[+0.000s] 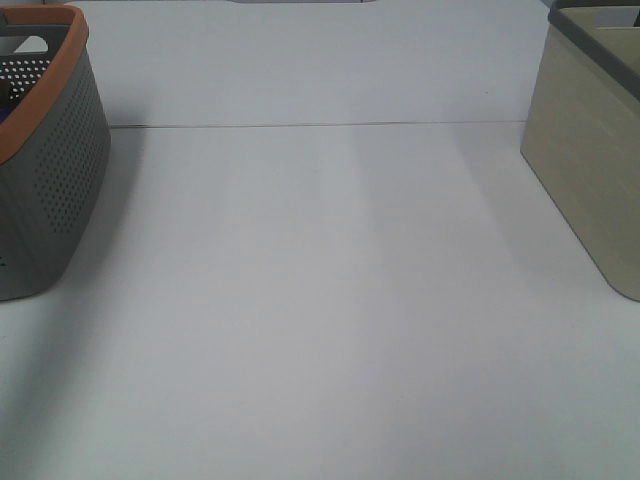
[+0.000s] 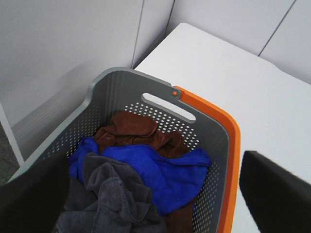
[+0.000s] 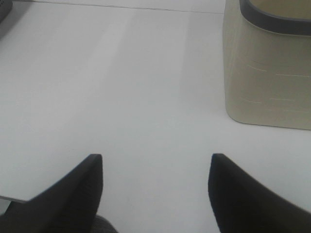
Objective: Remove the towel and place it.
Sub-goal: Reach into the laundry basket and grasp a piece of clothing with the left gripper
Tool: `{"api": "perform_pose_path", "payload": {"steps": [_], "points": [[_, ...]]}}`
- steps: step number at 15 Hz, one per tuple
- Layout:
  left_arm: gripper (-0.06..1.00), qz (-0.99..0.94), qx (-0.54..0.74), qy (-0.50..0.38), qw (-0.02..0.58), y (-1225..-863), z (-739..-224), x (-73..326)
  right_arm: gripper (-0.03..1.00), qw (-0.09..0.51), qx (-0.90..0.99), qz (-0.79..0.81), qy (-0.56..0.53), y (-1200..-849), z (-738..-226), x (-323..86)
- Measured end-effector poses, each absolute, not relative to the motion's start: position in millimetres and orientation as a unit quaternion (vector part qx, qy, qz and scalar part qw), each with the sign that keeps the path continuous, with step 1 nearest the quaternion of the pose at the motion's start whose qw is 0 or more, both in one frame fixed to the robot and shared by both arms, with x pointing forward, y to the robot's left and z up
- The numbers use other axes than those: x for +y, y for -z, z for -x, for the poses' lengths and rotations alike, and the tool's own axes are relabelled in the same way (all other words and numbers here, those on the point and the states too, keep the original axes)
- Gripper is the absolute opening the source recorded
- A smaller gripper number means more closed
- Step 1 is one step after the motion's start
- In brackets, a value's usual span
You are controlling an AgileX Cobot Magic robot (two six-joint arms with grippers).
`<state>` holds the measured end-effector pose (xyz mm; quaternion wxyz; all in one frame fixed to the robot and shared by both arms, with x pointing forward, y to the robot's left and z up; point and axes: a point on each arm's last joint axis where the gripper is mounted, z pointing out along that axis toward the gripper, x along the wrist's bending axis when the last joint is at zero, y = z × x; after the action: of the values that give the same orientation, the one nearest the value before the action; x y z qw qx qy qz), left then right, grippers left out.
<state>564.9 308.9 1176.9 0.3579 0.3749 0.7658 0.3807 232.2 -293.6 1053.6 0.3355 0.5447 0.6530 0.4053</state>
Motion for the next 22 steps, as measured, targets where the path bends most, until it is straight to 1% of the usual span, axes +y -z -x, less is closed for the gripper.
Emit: {"api": "perform_pose_path", "payload": {"steps": [2, 5, 6, 7, 9, 10, 13, 16, 19, 22], "points": [[0.88, -0.351, 0.793, -0.370, 0.333, -1169.4, -587.0, 310.2, 0.64, 0.336, 0.653, -0.545, -0.405, -1053.6, -232.2, -293.6], [0.88, -0.313, 0.825, -0.338, 0.329, -1155.3, -611.2, 307.9, 0.64, 0.336, 0.653, -0.545, -0.405, -1053.6, -232.2, -293.6], [0.88, -0.301, 0.837, -0.326, 0.319, -1149.0, -618.8, 307.3, 0.64, 0.335, 0.651, -0.547, -0.406, -1053.6, -232.3, -293.8], [0.87, -0.295, 0.849, -0.321, 0.298, -1141.4, -625.2, 307.9, 0.64, 0.335, 0.647, -0.552, -0.406, -1053.6, -232.4, -294.4], [0.87, -0.286, 0.871, -0.310, 0.251, -1115.1, -637.6, 308.7, 0.64, 0.337, 0.639, -0.562, -0.404, -1053.5, -232.6, -296.0], [0.86, -0.281, 0.878, -0.304, 0.241, -1103.8, -643.4, 308.2, 0.64, 0.337, 0.635, -0.566, -0.403, -1053.5, -232.7, -296.6], [0.86, -0.254, 0.894, -0.286, 0.234, -1074.5, -659.4, 306.2, 0.64, 0.339, 0.630, -0.572, -0.402, -1053.4, -232.9, -297.7], [0.85, -0.245, 0.900, -0.284, 0.222, -1054.2, -669.1, 306.1, 0.64, 0.338, 0.629, -0.573, -0.402, -1053.4, -232.9, -297.7], [0.85, -0.242, 0.901, -0.290, 0.212, -1043.7, -673.7, 308.7, 0.64, 0.338, 0.629, -0.573, -0.402, -1053.4, -232.9, -297.7], [0.85, -0.210, 0.913, -0.280, 0.210, -1035.7, -676.5, 330.6, 0.64, 0.339, 0.629, -0.573, -0.401, -1053.4, -232.9, -297.9]]}}
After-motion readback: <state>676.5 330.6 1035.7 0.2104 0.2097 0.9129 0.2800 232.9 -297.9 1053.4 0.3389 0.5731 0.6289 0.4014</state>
